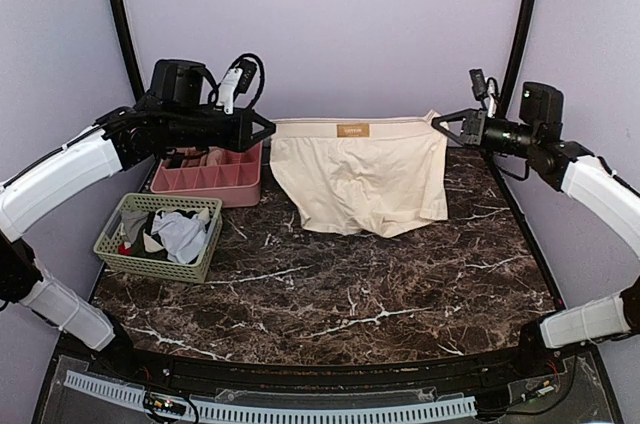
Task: Roll the underwear
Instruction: Flatten out the underwear at the center of the board.
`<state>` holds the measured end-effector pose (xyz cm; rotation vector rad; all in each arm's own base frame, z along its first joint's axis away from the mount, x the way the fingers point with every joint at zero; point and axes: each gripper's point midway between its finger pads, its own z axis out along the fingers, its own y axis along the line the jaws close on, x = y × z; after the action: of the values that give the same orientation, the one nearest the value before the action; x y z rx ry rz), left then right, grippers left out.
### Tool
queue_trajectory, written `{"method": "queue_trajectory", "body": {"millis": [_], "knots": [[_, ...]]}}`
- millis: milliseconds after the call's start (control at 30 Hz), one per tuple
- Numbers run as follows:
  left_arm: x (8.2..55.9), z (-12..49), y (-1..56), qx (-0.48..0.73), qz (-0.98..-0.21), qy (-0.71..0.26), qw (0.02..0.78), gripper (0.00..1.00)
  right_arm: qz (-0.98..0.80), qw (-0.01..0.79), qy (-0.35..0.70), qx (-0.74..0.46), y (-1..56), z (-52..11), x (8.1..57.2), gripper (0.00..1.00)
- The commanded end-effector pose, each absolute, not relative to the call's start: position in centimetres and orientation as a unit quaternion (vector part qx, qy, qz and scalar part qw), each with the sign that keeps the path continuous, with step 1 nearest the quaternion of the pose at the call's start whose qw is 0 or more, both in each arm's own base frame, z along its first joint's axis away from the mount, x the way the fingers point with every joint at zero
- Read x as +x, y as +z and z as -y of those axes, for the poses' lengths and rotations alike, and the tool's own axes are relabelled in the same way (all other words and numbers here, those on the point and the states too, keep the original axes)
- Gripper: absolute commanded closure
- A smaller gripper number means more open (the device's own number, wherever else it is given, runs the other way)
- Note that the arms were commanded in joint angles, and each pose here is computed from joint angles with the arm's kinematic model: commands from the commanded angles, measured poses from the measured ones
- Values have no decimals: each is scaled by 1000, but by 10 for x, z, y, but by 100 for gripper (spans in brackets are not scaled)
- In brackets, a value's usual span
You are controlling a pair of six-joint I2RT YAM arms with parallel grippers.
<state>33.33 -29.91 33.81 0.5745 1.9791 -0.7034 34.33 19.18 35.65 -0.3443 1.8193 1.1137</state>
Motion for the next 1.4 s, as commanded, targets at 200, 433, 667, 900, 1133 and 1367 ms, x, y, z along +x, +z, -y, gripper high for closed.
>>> {"method": "queue_trajectory", "body": {"millis": [200, 433, 667, 900, 1133, 1367], "knots": [[273, 324, 278, 262, -813, -358, 376, 100, -813, 346, 447, -140, 252, -215, 300, 100], [231, 339, 247, 310, -819, -378, 301, 100, -826, 265, 478, -142, 228, -227, 269, 100], [230, 319, 211, 262, -849, -351, 295, 100, -851, 256, 449, -90, 189, -214, 260, 100], [250, 315, 111, 252, -905, -257, 226, 100, -897, 164, 404, -72, 96, -218, 273, 100], [269, 315, 68, 229, -927, -209, 212, 100, -918, 133, 367, -68, 55, -211, 268, 89], [269, 317, 62, 189, -934, -258, 162, 65, -919, 115, 372, -65, 65, -215, 282, 53]]}}
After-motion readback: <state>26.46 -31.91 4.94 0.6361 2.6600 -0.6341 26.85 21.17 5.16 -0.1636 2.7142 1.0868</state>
